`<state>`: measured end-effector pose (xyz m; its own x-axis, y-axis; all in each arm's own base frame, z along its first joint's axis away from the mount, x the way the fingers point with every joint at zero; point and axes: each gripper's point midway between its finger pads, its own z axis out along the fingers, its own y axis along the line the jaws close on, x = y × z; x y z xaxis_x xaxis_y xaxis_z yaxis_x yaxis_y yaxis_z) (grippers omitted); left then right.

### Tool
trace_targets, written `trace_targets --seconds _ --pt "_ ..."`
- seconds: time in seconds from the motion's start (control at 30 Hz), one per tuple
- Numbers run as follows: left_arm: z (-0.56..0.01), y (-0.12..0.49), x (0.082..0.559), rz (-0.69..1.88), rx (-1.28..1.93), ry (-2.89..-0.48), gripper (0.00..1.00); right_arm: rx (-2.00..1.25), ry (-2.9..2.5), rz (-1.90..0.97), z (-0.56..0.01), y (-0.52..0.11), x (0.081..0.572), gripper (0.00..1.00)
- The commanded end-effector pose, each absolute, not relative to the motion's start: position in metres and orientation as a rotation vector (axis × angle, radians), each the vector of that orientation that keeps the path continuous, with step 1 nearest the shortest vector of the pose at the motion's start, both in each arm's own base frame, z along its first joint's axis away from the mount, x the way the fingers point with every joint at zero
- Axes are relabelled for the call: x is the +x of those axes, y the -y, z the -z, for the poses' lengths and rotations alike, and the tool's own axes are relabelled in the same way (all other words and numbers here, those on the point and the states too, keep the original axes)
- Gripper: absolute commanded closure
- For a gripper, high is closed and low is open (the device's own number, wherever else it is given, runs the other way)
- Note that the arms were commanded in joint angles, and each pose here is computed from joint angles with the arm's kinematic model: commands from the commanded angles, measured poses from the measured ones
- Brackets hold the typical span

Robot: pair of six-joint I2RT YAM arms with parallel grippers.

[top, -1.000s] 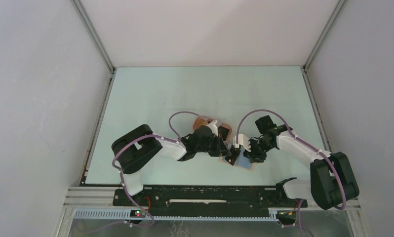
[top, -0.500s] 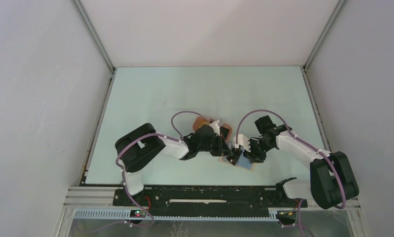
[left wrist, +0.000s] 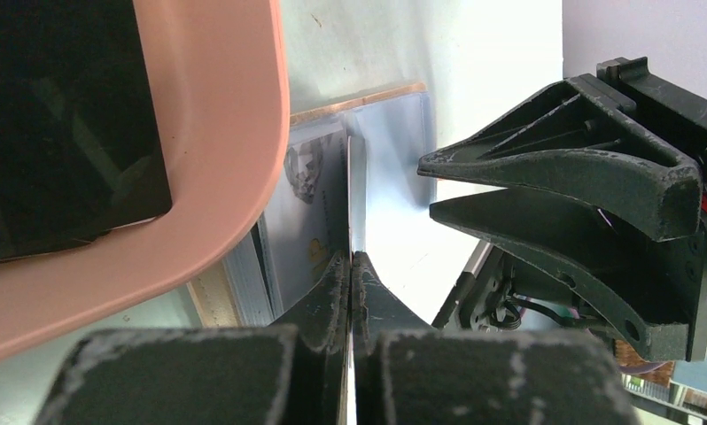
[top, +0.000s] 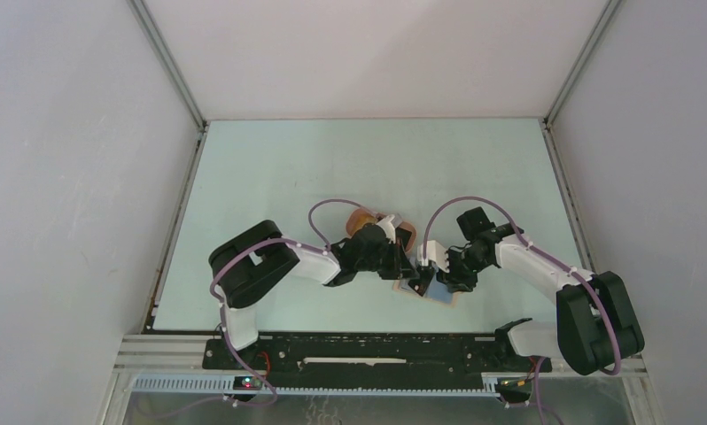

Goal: Put the credit cards into the card holder
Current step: Insert the credit card into the card holder.

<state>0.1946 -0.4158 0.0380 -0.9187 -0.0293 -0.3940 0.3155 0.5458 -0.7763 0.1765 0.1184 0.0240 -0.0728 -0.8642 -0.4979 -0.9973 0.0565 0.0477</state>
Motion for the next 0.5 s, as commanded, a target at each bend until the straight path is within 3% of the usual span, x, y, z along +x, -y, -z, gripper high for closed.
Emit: trace_targets --seconds 0.0,0.47 --pt "-0.0359 0.4187 0.2005 1.3 0.177 -2.417 1.0 -1.869 -1.979 -0.525 -0.0303 -0.1231 0.1853 0.59" --pt "-0.0323 0.4199 0.1957 1.35 0.04 -2.37 1.0 -1.9 -1.983 -0.53 -0.0257 -0.1253 0.1821 0.6"
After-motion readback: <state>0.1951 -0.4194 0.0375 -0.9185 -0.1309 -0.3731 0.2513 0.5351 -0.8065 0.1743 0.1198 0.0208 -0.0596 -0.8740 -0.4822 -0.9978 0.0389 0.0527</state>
